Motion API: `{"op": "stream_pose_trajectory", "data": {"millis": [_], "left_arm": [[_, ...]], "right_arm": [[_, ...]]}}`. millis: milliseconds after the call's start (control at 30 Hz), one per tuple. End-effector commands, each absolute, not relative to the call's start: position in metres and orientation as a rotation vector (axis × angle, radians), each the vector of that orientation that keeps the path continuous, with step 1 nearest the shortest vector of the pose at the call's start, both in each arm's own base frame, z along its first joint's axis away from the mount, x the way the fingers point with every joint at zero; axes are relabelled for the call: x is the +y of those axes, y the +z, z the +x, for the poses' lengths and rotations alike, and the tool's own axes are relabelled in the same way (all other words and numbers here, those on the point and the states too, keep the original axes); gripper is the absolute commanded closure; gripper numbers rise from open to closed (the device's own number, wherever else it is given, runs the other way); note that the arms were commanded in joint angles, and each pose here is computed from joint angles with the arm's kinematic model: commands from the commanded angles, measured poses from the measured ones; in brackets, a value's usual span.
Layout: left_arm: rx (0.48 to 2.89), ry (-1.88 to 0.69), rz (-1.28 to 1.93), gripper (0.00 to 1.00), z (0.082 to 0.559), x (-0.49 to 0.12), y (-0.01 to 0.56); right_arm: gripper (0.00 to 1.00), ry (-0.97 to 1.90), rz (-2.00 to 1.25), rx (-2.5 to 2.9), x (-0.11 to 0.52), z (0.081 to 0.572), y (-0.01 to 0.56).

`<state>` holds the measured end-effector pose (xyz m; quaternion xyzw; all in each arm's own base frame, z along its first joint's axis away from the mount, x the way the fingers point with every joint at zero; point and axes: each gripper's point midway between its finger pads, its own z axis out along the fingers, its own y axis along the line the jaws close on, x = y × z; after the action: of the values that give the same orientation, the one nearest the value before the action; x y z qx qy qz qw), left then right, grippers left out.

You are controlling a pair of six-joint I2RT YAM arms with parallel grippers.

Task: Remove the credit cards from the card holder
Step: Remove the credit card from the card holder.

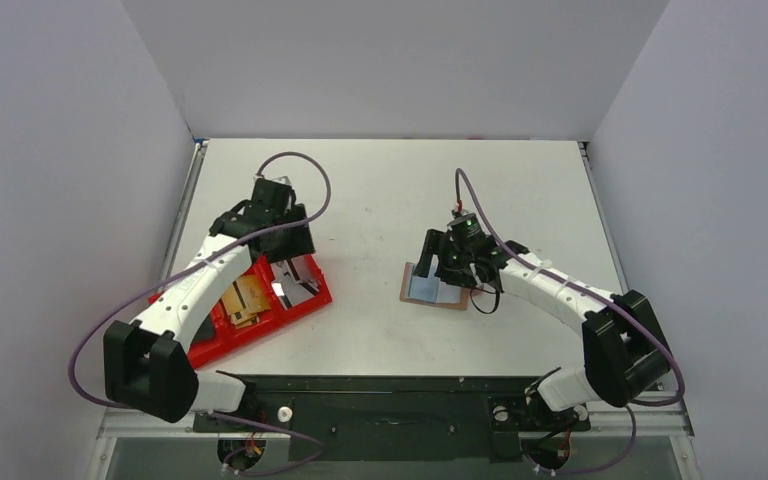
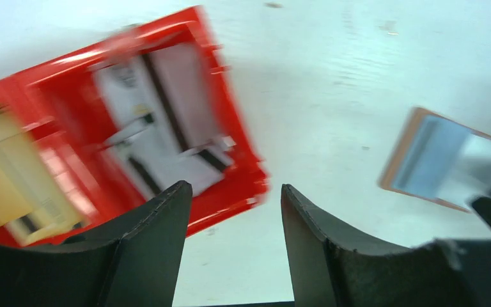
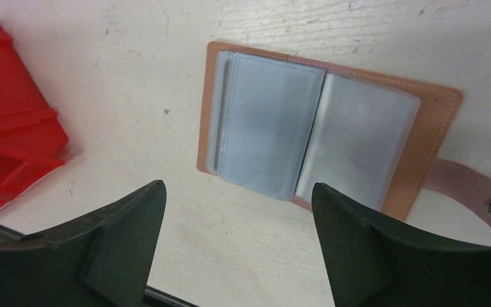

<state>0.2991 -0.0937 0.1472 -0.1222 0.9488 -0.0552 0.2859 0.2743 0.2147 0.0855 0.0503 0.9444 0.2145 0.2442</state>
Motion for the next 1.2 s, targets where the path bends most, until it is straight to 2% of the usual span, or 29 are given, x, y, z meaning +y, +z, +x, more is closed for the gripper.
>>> {"op": "stream_pose_trajectory", "data": {"millis": [0,300,600,900,1133,1167], "left_arm": [[2.453,-0.592,-0.173,0.48,0.331,-0.183,0.177],[2.482,-0.906,-0.011,0.48,0.319,-0.268,0.167],[2.511,-0.913,0.012,0.48,0.318,-0.283,0.155],[2.535,-0.921,0.022,0.48,0.318,-0.298,0.143],[2.556,-0.919,0.010,0.48,0.317,-0.303,0.134],[2.561,-0.916,0.009,0.48,0.316,-0.303,0.132]], "right_arm": [[0.22,0.523,0.225,2.514,0.216,0.299,0.085],[0.37,0.460,0.249,2.556,0.229,0.309,0.064],[0.39,0.325,0.269,2.581,0.211,0.305,0.045],[0.41,0.367,0.238,2.596,0.212,0.304,0.030],[0.49,0.401,0.190,2.639,0.218,0.299,0.017],[0.53,0.408,0.184,2.644,0.219,0.298,0.016]]}}
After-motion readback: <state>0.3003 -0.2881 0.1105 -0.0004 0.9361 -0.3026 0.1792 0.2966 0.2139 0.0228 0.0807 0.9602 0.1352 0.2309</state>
